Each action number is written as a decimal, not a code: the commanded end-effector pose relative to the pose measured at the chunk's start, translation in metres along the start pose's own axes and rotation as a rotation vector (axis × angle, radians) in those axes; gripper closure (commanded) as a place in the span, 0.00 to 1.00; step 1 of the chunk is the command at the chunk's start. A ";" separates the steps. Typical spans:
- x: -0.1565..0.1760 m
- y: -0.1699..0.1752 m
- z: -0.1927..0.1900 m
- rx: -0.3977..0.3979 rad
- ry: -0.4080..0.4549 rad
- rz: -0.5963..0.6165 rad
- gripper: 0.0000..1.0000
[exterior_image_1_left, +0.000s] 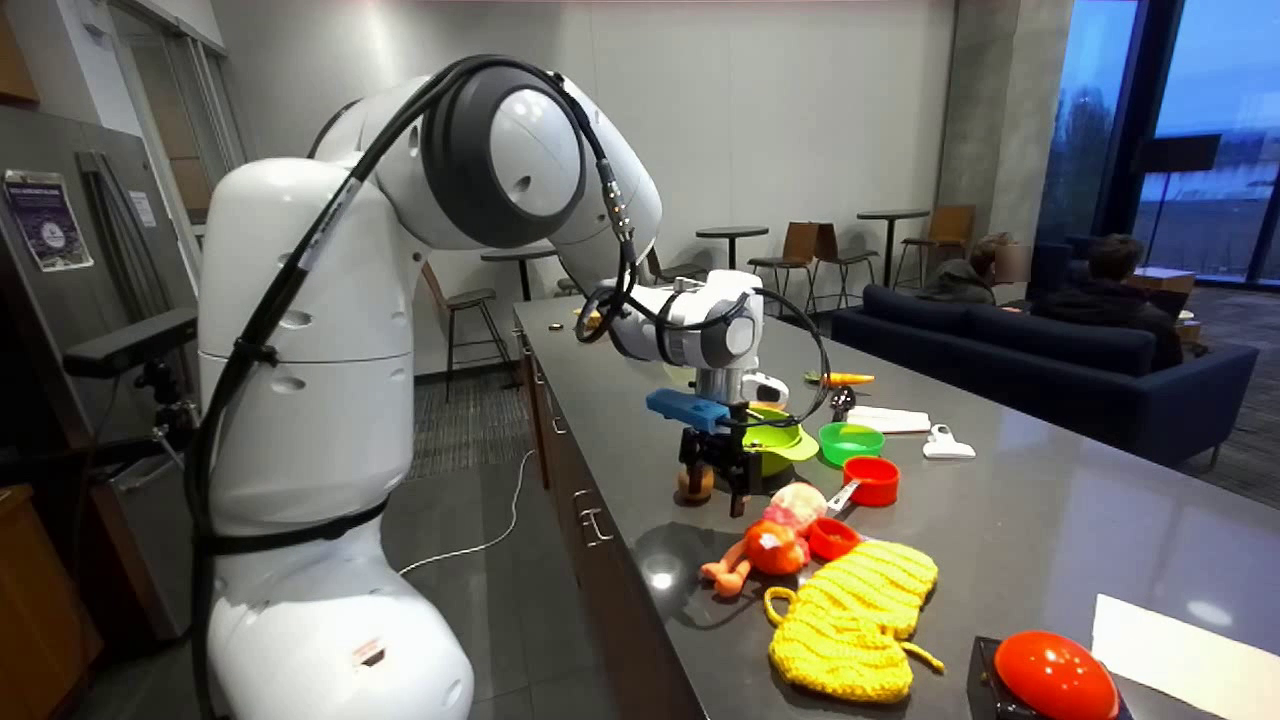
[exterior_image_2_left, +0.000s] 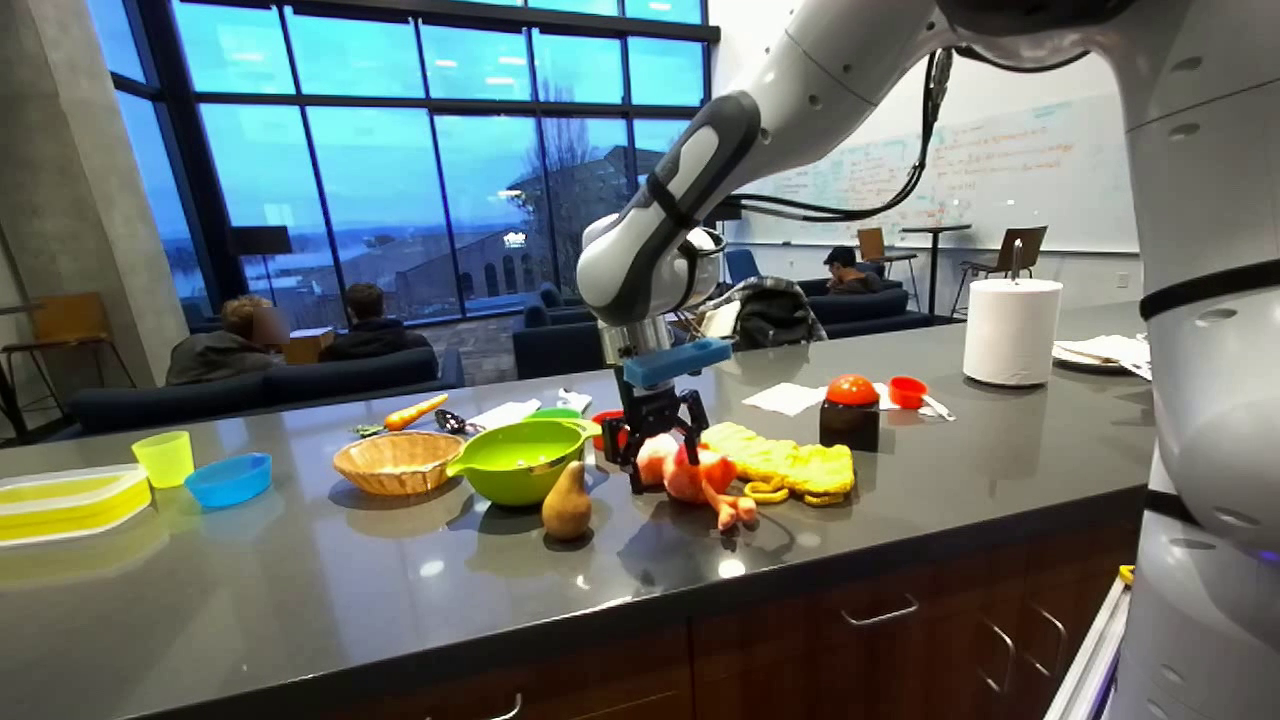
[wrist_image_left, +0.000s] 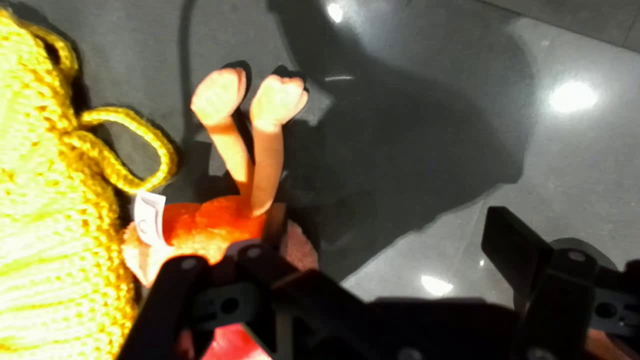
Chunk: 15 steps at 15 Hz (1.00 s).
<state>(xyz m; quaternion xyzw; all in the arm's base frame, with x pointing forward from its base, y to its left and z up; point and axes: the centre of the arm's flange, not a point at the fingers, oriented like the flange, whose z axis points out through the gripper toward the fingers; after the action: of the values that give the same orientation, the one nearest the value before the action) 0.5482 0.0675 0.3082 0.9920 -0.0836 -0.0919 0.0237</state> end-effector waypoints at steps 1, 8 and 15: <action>0.011 0.006 -0.009 -0.033 0.008 -0.017 0.00; 0.056 0.033 -0.023 -0.073 0.030 -0.021 0.00; 0.082 0.053 -0.019 -0.047 0.045 -0.028 0.00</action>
<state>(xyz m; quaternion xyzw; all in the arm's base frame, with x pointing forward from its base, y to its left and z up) 0.6116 0.0079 0.3185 0.9935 -0.0731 -0.0696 0.0521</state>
